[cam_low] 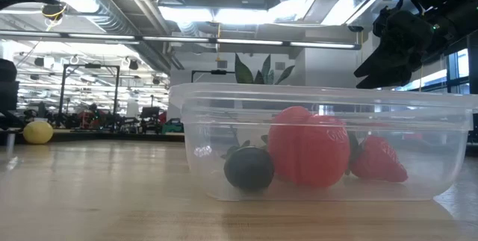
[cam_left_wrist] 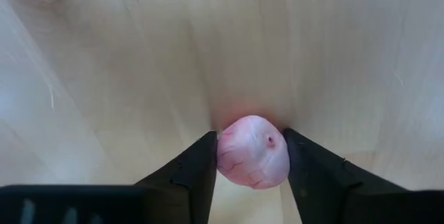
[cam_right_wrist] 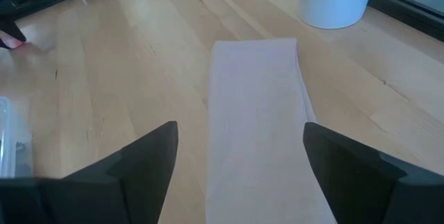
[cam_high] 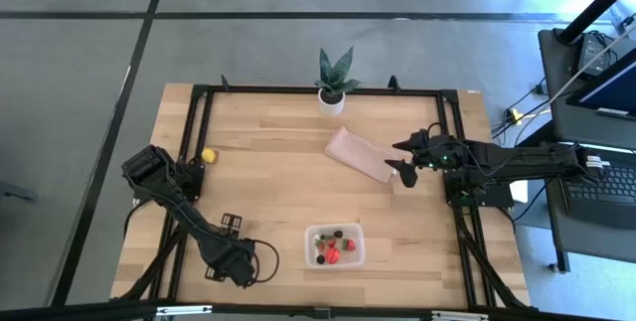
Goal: Pick and placing Produce into tupperware
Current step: Put the pink peach in the bin
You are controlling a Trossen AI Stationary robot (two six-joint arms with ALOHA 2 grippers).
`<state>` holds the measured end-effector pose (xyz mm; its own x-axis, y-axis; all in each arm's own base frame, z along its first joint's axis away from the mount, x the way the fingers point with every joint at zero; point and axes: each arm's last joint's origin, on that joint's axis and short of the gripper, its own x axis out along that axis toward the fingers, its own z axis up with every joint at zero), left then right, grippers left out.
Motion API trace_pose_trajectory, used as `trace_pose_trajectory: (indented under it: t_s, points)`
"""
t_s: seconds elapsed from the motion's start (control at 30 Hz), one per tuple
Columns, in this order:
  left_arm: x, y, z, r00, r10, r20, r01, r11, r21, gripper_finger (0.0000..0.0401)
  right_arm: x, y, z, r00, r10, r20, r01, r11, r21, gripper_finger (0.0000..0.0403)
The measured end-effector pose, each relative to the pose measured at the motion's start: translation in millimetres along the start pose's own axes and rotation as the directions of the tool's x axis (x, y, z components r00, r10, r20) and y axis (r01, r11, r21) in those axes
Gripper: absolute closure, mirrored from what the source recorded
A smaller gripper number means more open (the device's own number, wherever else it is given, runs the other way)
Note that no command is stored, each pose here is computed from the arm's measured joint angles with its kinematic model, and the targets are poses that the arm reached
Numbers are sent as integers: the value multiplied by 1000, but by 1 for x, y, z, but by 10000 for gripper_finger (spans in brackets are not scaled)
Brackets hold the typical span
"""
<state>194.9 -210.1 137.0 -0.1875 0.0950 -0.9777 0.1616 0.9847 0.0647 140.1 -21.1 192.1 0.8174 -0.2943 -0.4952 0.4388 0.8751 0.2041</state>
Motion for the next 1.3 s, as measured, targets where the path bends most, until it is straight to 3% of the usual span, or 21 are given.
trace_pose_trajectory:
  t_s: [0.4,0.57,0.67,0.77,0.87,0.97,1.1,1.23,1.3]
  points:
    - [-8,4,10,999,-42,24,43,997,-62,282,0,0,0,1000,0,1,0,1000,1,91]
    - [-39,25,21,986,-71,153,90,988,-124,281,0,1,1,1000,5,13,-5,1000,9,91]
    - [-70,43,26,953,-51,299,108,978,-179,290,0,1,3,1000,10,26,-10,1000,11,91]
    - [-103,64,33,880,-18,474,153,956,-249,295,0,1,3,999,13,35,-14,1000,14,91]
    - [-140,85,45,731,16,682,248,925,-287,292,0,1,4,999,14,37,-15,1000,17,91]
    - [-169,101,59,580,30,814,272,935,-228,287,0,1,4,999,14,37,-15,999,42,91]
    - [-192,117,80,419,49,907,233,959,-160,294,0,1,4,999,14,37,-17,998,67,91]
    - [-190,125,106,358,45,933,179,977,-116,301,0,1,4,999,14,36,-16,997,69,91]
    - [-185,126,118,352,33,936,157,983,-94,300,0,1,4,999,14,36,-16,997,69,91]
